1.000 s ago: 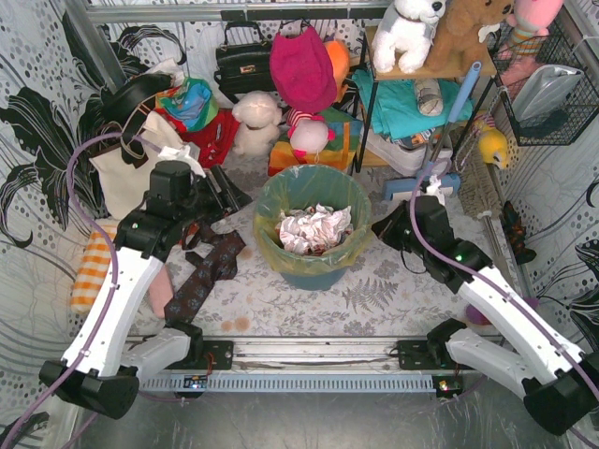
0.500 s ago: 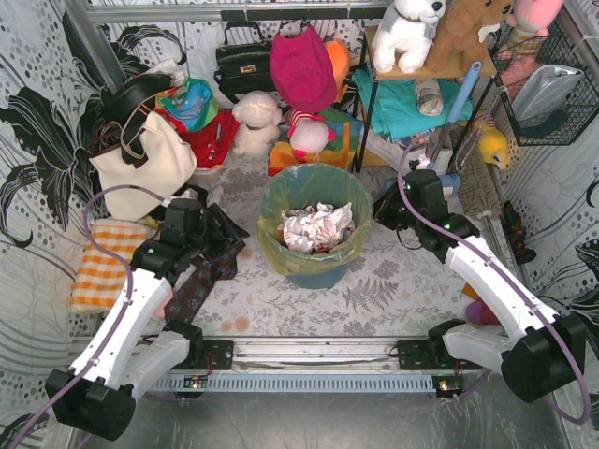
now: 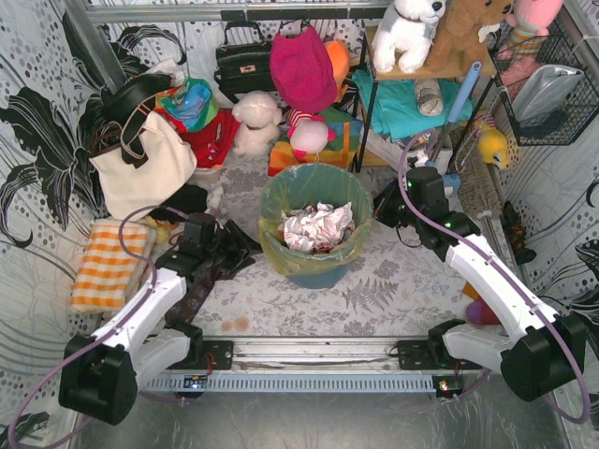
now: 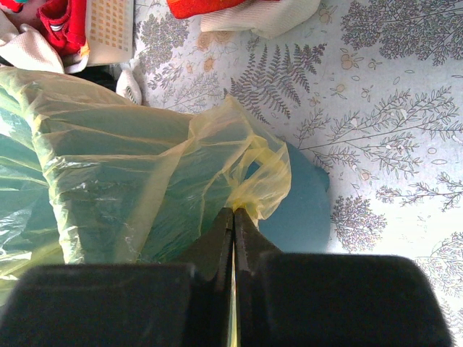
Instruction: Tie the trash bag
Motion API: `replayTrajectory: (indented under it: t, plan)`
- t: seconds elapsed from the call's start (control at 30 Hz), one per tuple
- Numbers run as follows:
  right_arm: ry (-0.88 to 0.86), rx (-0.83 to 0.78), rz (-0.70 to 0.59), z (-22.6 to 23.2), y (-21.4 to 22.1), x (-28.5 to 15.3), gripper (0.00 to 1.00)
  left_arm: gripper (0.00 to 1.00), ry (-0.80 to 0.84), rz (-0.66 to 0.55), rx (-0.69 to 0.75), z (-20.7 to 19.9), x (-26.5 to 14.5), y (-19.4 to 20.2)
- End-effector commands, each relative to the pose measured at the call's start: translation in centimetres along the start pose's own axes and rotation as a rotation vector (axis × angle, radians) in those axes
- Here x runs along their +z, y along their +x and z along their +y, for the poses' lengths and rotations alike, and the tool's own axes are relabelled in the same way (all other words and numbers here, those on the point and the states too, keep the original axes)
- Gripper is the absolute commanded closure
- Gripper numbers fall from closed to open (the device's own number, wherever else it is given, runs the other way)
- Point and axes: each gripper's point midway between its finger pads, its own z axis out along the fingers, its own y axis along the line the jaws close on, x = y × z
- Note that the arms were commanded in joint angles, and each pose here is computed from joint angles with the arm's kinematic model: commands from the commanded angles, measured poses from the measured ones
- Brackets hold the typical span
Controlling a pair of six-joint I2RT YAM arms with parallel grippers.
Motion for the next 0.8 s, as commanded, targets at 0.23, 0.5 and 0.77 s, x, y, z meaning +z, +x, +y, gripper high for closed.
replayTrajectory:
  t: [0.23,0.5,0.77]
  plan:
    - [-0.048,0.022,-0.031,1.1,-0.7,-0.5,1.00,0.47,0.180,0.042,0.048,-2.6,2.2,0.1]
    - [-0.060,0.046,-0.021,0.9,-0.1,-0.5,1.00,0.52,0.148,0.066,0.047,-0.9,3.5,0.6]
    - [-0.062,0.055,-0.025,0.7,0.1,-0.5,1.00,0.57,0.156,0.084,0.057,-0.7,4.6,0.6]
